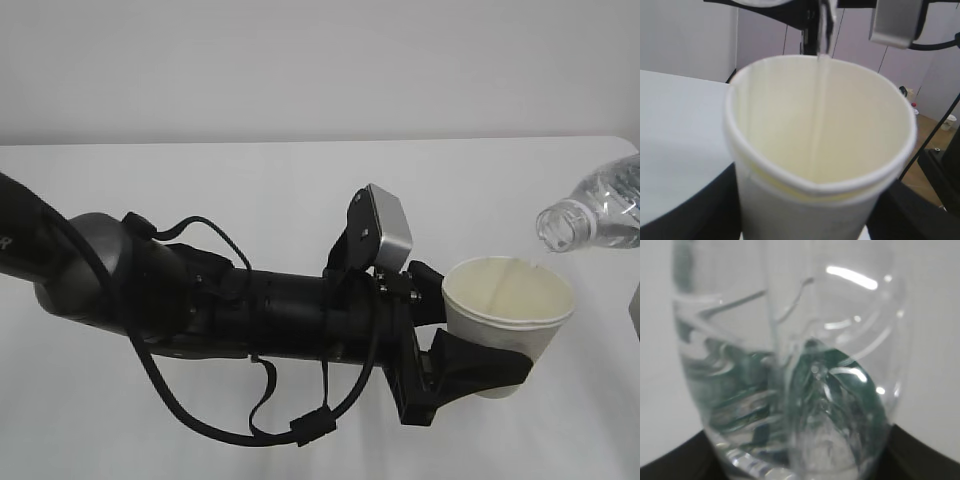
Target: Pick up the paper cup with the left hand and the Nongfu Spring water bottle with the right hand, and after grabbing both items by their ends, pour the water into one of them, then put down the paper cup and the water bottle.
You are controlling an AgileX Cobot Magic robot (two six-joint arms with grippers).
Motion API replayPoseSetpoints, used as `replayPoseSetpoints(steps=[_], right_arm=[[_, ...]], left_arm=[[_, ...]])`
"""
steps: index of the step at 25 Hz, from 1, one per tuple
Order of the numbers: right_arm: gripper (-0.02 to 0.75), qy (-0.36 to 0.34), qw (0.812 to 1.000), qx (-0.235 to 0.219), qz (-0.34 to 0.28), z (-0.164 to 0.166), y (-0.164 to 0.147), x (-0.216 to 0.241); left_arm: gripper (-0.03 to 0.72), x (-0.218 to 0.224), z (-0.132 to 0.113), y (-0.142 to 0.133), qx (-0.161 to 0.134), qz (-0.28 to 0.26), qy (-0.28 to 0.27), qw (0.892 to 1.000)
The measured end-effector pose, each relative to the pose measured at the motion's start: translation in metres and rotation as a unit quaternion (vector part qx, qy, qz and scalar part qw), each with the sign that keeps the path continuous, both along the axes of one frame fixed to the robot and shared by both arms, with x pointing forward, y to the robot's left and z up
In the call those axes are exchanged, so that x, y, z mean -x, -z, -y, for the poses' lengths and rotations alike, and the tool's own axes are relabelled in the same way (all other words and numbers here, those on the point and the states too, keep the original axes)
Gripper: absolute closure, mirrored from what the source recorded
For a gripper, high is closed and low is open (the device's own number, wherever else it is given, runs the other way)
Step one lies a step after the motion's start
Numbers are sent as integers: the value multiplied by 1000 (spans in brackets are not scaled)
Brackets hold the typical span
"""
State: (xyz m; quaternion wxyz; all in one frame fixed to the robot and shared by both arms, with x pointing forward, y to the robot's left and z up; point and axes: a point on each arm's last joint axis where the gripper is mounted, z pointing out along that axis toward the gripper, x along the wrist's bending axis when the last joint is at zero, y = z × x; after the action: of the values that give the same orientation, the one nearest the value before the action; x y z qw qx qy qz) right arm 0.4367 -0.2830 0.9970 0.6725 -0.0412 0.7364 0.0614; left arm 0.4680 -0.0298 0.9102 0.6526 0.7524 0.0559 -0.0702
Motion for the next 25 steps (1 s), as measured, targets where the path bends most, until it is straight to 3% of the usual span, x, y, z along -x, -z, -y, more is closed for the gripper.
replayPoseSetpoints(steps=[25], right_arm=[[291,-1,1000,3,1,0,0,0]], left_arm=[[207,0,0,-1,4,0,2,1000]])
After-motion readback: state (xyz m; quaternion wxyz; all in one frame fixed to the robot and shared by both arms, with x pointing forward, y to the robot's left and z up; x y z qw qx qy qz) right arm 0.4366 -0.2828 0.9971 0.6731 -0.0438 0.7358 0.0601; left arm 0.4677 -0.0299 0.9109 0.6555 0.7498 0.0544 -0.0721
